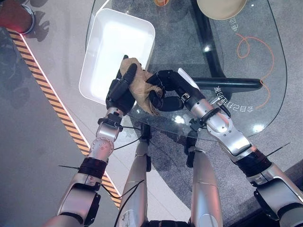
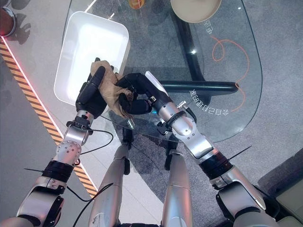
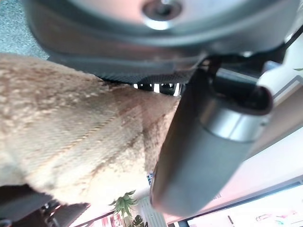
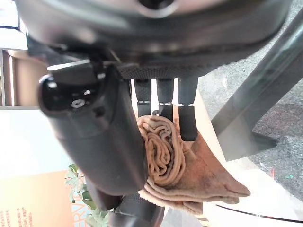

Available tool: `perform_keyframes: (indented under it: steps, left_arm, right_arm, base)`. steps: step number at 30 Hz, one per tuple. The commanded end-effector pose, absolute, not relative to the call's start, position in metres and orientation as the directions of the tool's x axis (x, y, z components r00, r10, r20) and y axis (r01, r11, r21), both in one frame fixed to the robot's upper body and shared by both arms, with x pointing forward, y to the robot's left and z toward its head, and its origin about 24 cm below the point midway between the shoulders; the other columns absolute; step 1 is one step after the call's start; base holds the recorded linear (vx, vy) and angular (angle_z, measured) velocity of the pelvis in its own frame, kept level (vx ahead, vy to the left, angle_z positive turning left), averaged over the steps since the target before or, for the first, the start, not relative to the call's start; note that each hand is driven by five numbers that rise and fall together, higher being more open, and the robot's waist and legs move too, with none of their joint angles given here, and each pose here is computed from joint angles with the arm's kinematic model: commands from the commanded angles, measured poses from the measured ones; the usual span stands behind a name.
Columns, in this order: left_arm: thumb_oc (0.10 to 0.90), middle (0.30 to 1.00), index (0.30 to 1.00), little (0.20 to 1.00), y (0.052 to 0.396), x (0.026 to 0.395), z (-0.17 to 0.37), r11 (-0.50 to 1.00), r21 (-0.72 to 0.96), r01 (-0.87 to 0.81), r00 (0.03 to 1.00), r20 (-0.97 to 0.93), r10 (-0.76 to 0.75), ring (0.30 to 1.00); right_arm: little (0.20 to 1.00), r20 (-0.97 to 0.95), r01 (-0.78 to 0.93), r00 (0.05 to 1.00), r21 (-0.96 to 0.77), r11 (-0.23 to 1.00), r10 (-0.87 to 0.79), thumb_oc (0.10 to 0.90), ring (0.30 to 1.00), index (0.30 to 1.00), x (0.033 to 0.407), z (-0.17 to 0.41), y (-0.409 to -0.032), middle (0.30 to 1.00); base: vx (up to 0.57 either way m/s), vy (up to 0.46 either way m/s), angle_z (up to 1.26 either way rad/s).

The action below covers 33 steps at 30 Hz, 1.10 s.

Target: Wipe the table with a cloth and put it in the basket.

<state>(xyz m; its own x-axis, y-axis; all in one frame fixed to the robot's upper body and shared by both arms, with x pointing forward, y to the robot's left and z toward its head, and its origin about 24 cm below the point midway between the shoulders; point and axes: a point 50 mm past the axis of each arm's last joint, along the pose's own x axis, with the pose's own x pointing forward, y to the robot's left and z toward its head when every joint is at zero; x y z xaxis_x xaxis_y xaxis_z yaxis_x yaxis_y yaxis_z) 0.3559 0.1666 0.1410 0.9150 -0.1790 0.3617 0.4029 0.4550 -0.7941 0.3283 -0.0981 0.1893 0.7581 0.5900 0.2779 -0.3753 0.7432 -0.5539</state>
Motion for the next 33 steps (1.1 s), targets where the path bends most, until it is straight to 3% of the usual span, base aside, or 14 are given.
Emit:
perform_keyframes:
  steps: [1,20,22,23,24,25,33]
  left_arm:
    - [0.1,0.3,0.3,0.2,0.169,0.361,0.205,0.486,-0.655,0.578,0.792,0.593,-0.142,0.3]
    - [0.1,0.3,0.3,0.2,0.179,0.356,0.214,0.513,-0.668,0.54,0.771,0.637,0.017,0.3]
    - [0.1,0.3,0.3,0.2,0.179,0.356,0.214,0.514,-0.668,0.538,0.769,0.639,0.025,0.3]
    - [0.1,0.3,0.3,0.2,0.179,0.356,0.214,0.514,-0.668,0.538,0.769,0.639,0.025,0.3]
    - [0.1,0.3,0.3,0.2,0.18,0.356,0.215,0.518,-0.667,0.535,0.766,0.642,0.035,0.3]
    - [0.1,0.3,0.3,0.2,0.18,0.356,0.216,0.519,-0.667,0.534,0.764,0.644,0.04,0.3]
    - [0.1,0.3,0.3,0.2,0.185,0.355,0.216,0.527,-0.682,0.506,0.762,0.64,0.097,0.3]
  right_arm:
    - [0.2,0.565,-0.407,0.408,-0.591,0.697,0.717,0.1,0.3,0.3,0.283,0.266,-0.053,0.3]
    - [0.2,0.577,-0.403,0.413,-0.578,0.71,0.705,0.1,0.3,0.3,0.285,0.266,-0.053,0.3]
    - [0.302,0.578,-0.403,0.413,-0.577,0.711,0.703,0.202,0.387,0.387,0.285,0.266,-0.053,0.387]
    - [0.302,0.578,-0.403,0.413,-0.577,0.711,0.703,0.202,0.387,0.387,0.285,0.266,-0.053,0.387]
    - [0.765,0.583,-0.405,0.415,-0.569,0.716,0.699,0.665,0.785,0.785,0.285,0.266,-0.053,0.785]
    - [0.9,0.587,-0.403,0.416,-0.565,0.72,0.694,0.8,0.9,0.9,0.285,0.267,-0.053,0.9]
    - [0.9,0.593,-0.404,0.42,-0.556,0.726,0.688,0.8,0.9,0.9,0.286,0.265,-0.053,0.9]
  base:
    - [0.0,0.0,0.0]
    - [0.0,0.0,0.0]
    - [0.0,0.0,0.0]
    - [0.0,0.0,0.0]
    - [0.0,0.0,0.0]
    - [0.0,0.0,0.0]
    - [0.0,0.0,0.0]
